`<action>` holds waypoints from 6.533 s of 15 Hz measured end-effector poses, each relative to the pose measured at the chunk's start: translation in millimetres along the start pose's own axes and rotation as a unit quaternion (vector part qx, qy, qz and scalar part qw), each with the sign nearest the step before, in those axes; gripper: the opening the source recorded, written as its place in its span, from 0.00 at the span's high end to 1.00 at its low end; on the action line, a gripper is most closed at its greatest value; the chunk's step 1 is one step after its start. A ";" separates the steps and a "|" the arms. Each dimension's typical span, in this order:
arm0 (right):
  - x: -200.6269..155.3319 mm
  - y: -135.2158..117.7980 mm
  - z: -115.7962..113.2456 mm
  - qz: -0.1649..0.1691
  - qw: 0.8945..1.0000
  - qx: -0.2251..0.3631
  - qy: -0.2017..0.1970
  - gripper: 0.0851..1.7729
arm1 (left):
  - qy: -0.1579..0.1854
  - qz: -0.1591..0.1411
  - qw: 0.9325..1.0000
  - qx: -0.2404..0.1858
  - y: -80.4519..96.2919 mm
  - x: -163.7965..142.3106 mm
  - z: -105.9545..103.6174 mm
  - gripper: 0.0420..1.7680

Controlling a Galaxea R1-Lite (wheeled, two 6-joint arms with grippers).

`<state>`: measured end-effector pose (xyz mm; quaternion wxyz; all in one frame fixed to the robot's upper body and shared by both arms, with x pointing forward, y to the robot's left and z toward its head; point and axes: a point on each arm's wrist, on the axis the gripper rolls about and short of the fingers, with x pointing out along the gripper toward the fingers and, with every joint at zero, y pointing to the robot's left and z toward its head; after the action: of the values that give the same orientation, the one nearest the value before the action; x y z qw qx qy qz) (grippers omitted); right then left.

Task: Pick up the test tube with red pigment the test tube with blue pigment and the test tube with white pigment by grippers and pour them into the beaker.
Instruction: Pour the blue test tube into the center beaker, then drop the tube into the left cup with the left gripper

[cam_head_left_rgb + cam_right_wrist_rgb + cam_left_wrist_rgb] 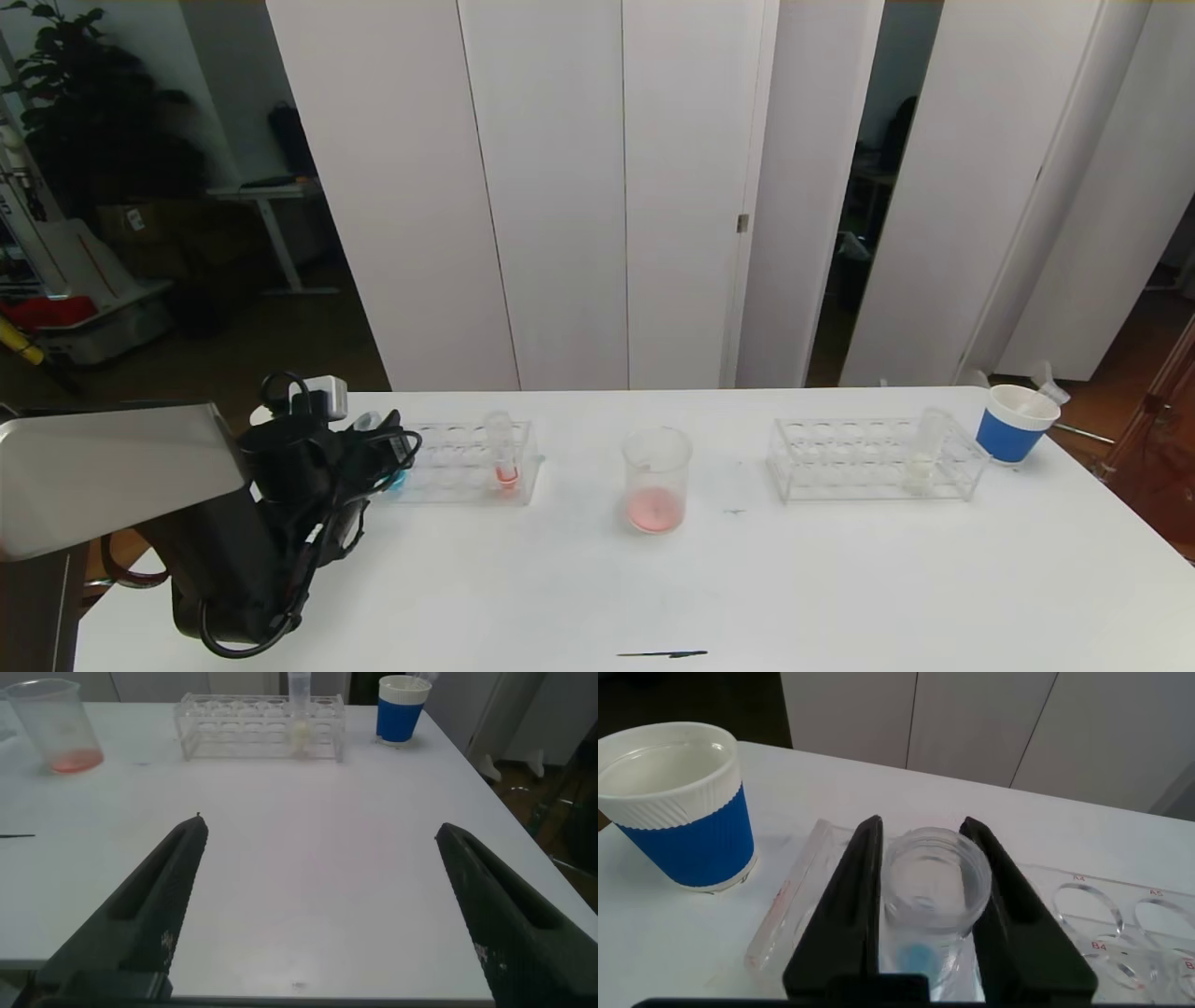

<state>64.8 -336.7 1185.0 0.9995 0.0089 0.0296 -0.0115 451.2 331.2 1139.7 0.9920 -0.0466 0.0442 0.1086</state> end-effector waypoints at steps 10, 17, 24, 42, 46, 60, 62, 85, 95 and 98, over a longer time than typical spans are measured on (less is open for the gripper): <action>0.0 0.0 0.0 0.000 1.000 0.000 0.000 0.02 | 0.005 0.003 1.000 0.004 0.4 -1.1 -1.3 0.67; 0.0 0.0 0.0 0.000 1.000 0.000 0.000 0.02 | -0.024 0.001 1.000 0.005 -0.1 -5.3 19.1 0.67; 0.0 0.0 0.0 0.001 1.000 0.000 0.000 0.02 | -0.055 -0.032 0.998 0.019 -2.3 -17.8 59.5 0.67; 0.0 0.0 0.0 0.000 1.000 0.000 0.000 0.02 | -0.172 -0.425 0.861 0.222 -124.8 -68.6 156.2 0.67; 0.0 0.0 0.0 0.000 1.000 0.000 0.000 0.02 | -0.202 -0.476 0.819 0.249 -153.4 -60.6 136.2 0.67; 0.0 0.0 0.0 0.001 1.000 0.000 0.000 0.02 | -0.337 -0.495 0.729 0.332 -237.8 -25.1 78.6 0.67; 0.0 0.0 0.0 0.000 1.000 0.000 0.000 0.02 | -0.364 -0.474 0.722 0.349 -235.4 -15.0 71.8 0.67; 0.0 0.0 0.0 0.000 1.000 0.000 0.000 0.02 | -0.448 -0.392 0.654 0.467 -204.0 15.4 21.8 0.67; 0.0 0.0 0.0 0.000 1.000 0.000 0.000 0.02 | -0.461 -0.364 0.627 0.511 -202.3 17.7 15.9 0.67; 0.0 0.0 0.0 0.000 1.000 0.000 0.000 0.02 | -0.463 -0.363 0.625 0.513 -202.8 16.9 15.6 0.67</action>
<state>64.8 -336.7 1184.9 0.9995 0.0089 0.0298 -0.0112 513.4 139.2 1170.4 0.7037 0.5144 -0.3931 -0.2928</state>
